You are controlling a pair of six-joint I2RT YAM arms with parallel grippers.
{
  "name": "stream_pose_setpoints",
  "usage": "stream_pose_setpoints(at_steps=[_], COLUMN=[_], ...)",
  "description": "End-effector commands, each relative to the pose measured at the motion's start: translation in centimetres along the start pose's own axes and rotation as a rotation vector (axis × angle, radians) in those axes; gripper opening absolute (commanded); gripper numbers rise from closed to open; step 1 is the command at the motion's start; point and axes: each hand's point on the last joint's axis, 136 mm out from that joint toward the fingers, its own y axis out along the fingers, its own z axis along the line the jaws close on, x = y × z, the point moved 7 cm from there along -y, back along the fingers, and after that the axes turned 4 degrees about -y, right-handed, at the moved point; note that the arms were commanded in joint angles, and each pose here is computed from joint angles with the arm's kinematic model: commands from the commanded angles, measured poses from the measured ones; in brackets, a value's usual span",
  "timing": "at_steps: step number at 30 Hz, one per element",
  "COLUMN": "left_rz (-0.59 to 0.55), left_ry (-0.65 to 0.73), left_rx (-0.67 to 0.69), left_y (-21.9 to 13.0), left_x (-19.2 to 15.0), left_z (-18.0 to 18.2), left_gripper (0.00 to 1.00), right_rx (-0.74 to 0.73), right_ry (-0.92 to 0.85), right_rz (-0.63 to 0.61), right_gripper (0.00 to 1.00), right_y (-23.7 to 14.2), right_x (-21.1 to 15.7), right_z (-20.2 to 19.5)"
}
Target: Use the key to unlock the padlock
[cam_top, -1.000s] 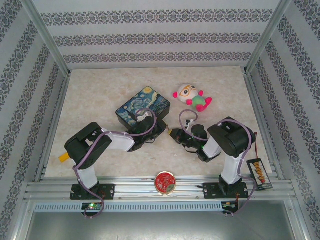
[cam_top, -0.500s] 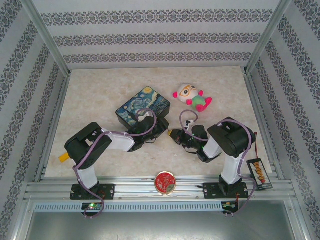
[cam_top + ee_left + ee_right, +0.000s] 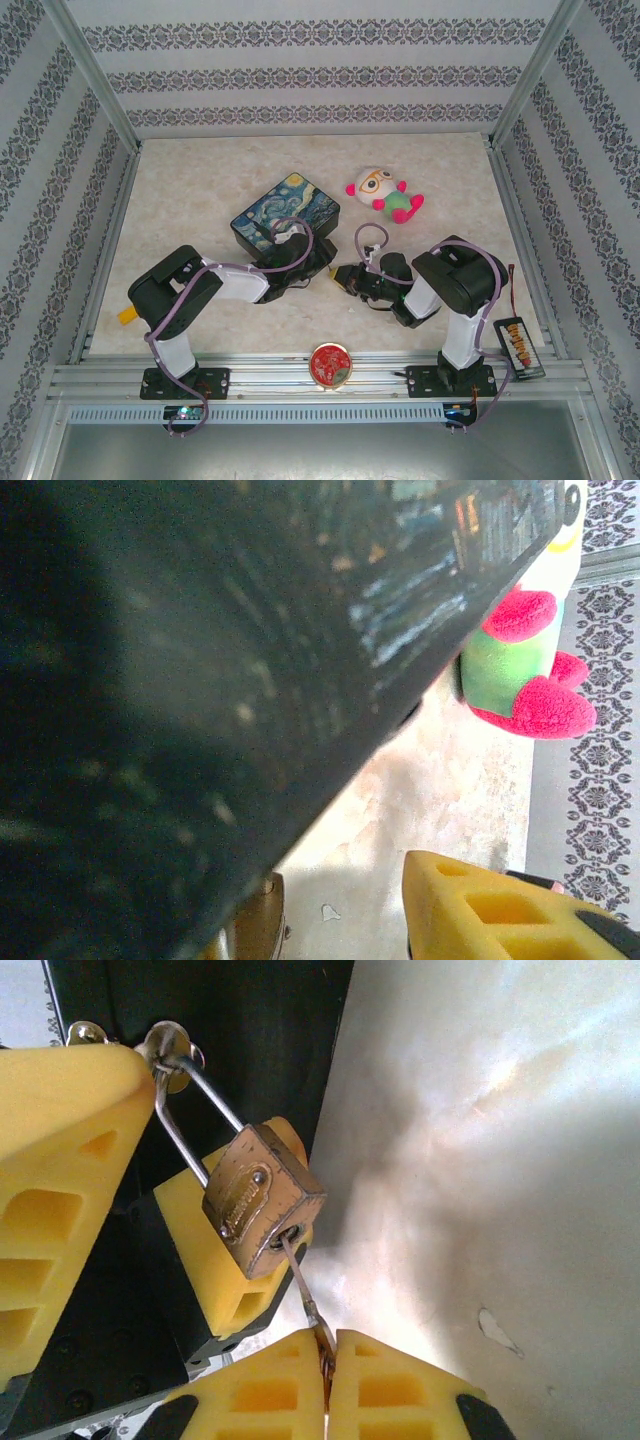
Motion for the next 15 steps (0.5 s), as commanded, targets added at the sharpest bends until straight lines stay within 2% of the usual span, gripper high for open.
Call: stream_pose_setpoints(at_steps=[1,10,15], left_rz=[0.068,0.102,0.104], left_ry=[-0.013,0.034,0.031], left_rx=[0.178,0.108,0.111], left_y=[-0.3,-0.8,-1.4], left_x=[-1.4,-1.8,-1.8], left_z=[4.6,4.6,5.0], left_gripper=[0.46,0.31,0.29], right_rx=[0.096,0.132,0.119], right_ry=[-0.047,-0.03,-0.011], right_rz=[0.02,0.025,0.012], right_gripper=[0.0,0.0,0.0], right_y=[-0.2,-0.5,-0.9], right_x=[-0.1,0.3,0.4], right_z=[2.0,3.0,2.5])
